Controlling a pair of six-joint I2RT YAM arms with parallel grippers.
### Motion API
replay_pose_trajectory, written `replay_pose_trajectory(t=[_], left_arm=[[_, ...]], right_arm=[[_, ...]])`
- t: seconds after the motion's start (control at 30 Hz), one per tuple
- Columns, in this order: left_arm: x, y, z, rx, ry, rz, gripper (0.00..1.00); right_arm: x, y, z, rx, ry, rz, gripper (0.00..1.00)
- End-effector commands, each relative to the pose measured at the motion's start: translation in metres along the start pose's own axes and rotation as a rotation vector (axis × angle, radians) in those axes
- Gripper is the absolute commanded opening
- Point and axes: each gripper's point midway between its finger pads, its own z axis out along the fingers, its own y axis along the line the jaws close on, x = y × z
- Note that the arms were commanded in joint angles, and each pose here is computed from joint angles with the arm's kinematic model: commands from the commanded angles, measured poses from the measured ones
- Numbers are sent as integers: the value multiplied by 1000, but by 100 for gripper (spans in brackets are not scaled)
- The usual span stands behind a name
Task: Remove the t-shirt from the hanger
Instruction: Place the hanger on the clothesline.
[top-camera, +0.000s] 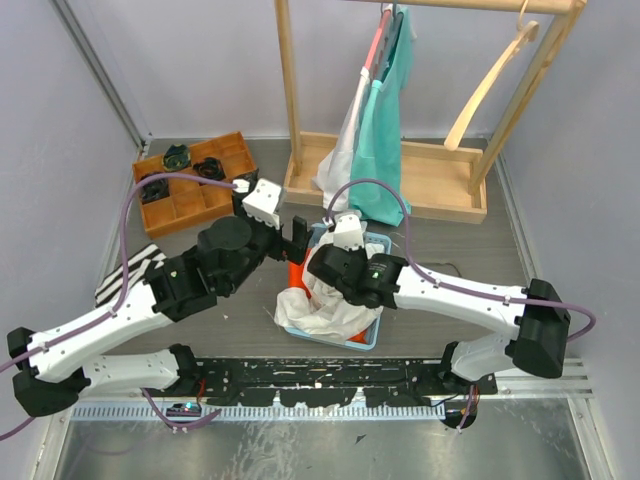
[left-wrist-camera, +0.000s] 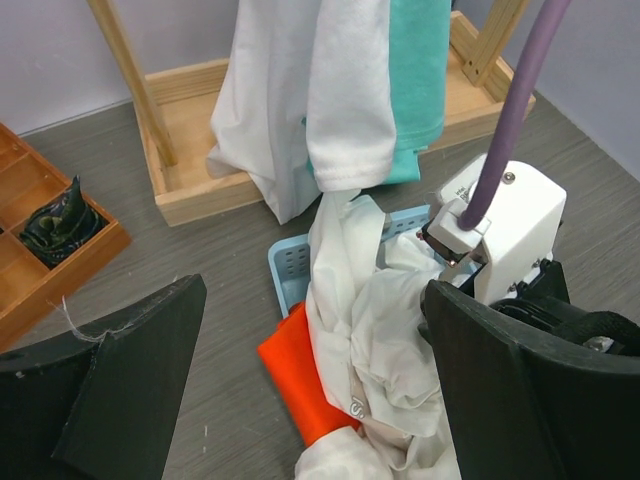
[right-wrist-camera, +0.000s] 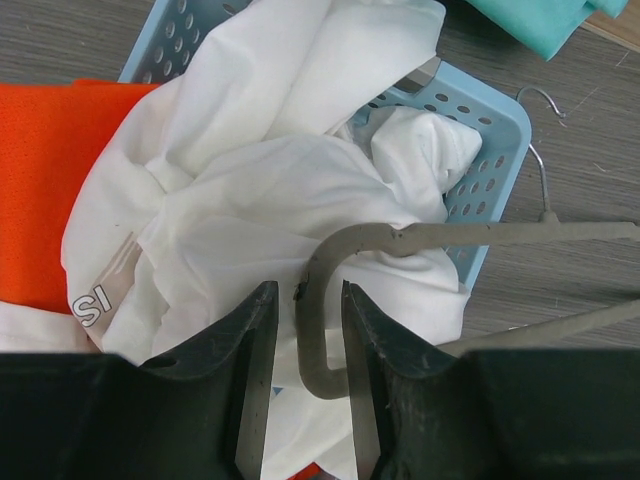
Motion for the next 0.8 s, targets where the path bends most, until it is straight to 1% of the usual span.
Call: replay_pose_trajectory(t=[0.0,0.27,0.37,0.53,0.77], left_arm=[[2,8,-4,-24,-4,0,98],[4,11,-5,-34,-4,8,98],[4,11,-6,-35,-4,8,98],[5,13,-6,-39,-4,10,98],[5,10,-3,-35,-1,13,98]], right_arm=[[-15,3,-1,22,-18,23,37],[-4,5,10,55,34,0,36],[-2,4,12,62,43,0,34],[-9,1,7,60,25,19,25],[-24,-12,-8,77,-7,41,21]])
